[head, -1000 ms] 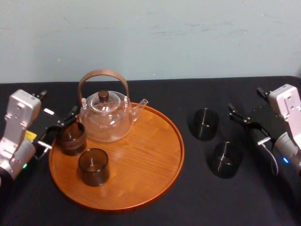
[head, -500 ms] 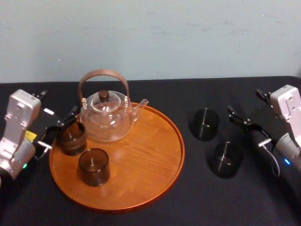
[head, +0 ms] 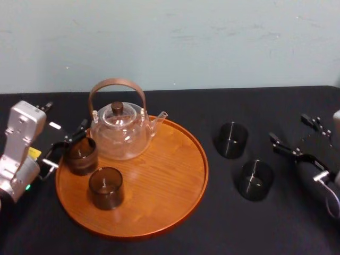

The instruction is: Pick up the glass from the table and place it on the tray.

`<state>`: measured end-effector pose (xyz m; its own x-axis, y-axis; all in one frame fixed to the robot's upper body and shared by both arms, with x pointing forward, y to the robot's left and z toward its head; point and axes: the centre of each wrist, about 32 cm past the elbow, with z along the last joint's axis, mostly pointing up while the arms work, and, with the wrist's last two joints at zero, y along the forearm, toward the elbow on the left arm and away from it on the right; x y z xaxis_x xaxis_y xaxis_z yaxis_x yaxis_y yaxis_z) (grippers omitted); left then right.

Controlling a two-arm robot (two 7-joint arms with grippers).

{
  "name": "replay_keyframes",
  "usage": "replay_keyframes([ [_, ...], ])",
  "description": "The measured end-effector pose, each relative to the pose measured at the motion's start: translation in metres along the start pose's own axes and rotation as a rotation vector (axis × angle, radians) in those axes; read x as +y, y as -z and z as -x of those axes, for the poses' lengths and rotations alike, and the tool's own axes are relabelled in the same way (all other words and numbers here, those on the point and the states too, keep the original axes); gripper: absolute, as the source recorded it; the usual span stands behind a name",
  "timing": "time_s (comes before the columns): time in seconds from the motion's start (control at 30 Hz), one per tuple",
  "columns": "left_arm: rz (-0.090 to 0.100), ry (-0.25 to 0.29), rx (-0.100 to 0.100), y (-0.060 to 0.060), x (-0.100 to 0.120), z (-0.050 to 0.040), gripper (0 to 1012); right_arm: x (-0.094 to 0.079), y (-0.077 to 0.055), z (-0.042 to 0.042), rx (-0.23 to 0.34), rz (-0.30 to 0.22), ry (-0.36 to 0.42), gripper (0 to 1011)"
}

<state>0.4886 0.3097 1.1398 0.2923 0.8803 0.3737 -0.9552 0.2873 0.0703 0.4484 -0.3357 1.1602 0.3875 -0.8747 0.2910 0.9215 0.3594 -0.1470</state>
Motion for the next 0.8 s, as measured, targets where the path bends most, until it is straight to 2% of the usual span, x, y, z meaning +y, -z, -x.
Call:
replay_keyframes([
  [0.27, 0.000, 0.000, 0.000, 0.000, 0.000, 0.0000, 1001, -0.029, 0.000, -0.0056, 0.013, 0.022, -0.061, 1002],
  [0.43, 0.000, 0.000, 0.000, 0.000, 0.000, 0.0000, 1001, -0.047, 0.003, -0.0127, -0.001, 0.056, -0.139, 1002],
  [0.8, 0.000, 0.000, 0.000, 0.000, 0.000, 0.0000, 1001, -0.056, 0.008, -0.0212, -0.013, 0.129, -0.270, 1002],
])
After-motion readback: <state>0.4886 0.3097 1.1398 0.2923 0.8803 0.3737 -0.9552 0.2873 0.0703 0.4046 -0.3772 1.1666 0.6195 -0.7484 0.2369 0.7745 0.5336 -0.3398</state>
